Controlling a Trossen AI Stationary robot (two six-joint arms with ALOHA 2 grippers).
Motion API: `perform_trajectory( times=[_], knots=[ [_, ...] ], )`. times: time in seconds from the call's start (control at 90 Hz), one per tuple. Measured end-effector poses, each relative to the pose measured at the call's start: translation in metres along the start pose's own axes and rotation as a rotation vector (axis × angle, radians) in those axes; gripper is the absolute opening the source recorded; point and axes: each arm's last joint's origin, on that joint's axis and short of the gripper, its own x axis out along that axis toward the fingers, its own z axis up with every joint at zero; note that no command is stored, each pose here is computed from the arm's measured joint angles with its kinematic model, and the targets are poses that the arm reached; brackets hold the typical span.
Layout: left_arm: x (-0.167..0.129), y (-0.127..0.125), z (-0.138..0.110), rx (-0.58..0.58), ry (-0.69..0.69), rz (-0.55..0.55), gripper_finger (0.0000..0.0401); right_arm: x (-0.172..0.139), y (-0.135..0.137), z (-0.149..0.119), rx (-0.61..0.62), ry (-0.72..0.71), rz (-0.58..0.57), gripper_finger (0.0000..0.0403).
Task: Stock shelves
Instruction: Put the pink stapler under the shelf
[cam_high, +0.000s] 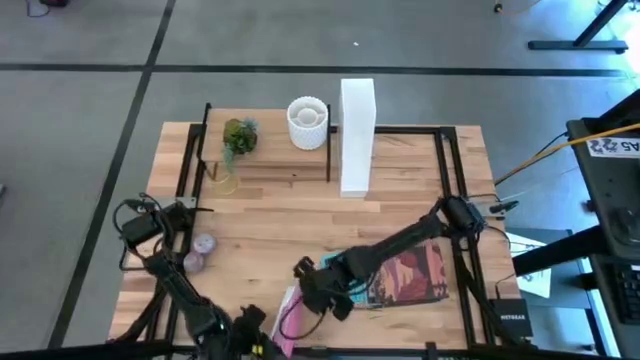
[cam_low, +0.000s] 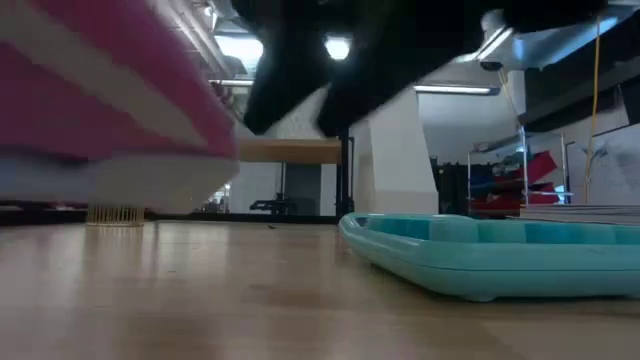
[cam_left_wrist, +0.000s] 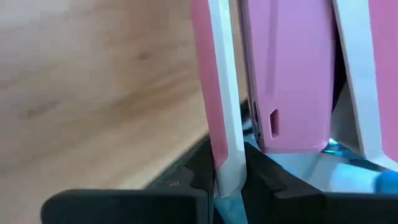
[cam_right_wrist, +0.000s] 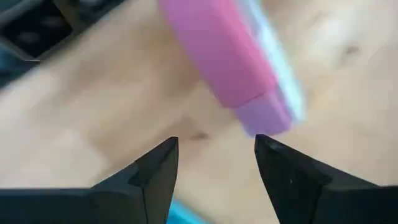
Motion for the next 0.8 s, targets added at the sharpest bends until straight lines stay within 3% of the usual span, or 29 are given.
perform_trajectory(
  times=[0.2, 0.322, 0.467, 0.8],
  knots=[
    [-0.009, 0.044, 0.026, -0.101, 0.02, -0.104, 0.0027, -0.005, -0.002, 0.007, -0.093, -0.047, -0.057, 0.0198],
    [-0.01, 0.055, 0.034, -0.157, 0.041, -0.185, 0.0027, 0.005, -0.014, 0.01, -0.187, -0.093, -0.164, 0.0198],
    [-0.01, 0.061, 0.039, -0.192, 0.044, -0.198, 0.003, 0.015, -0.025, 0.015, -0.248, -0.193, -0.232, 0.0198],
    [-0.007, 0.062, 0.042, -0.182, 0.047, -0.181, 0.005, 0.05, -0.036, 0.004, -0.275, -0.291, -0.156, 0.0198]
  ],
)
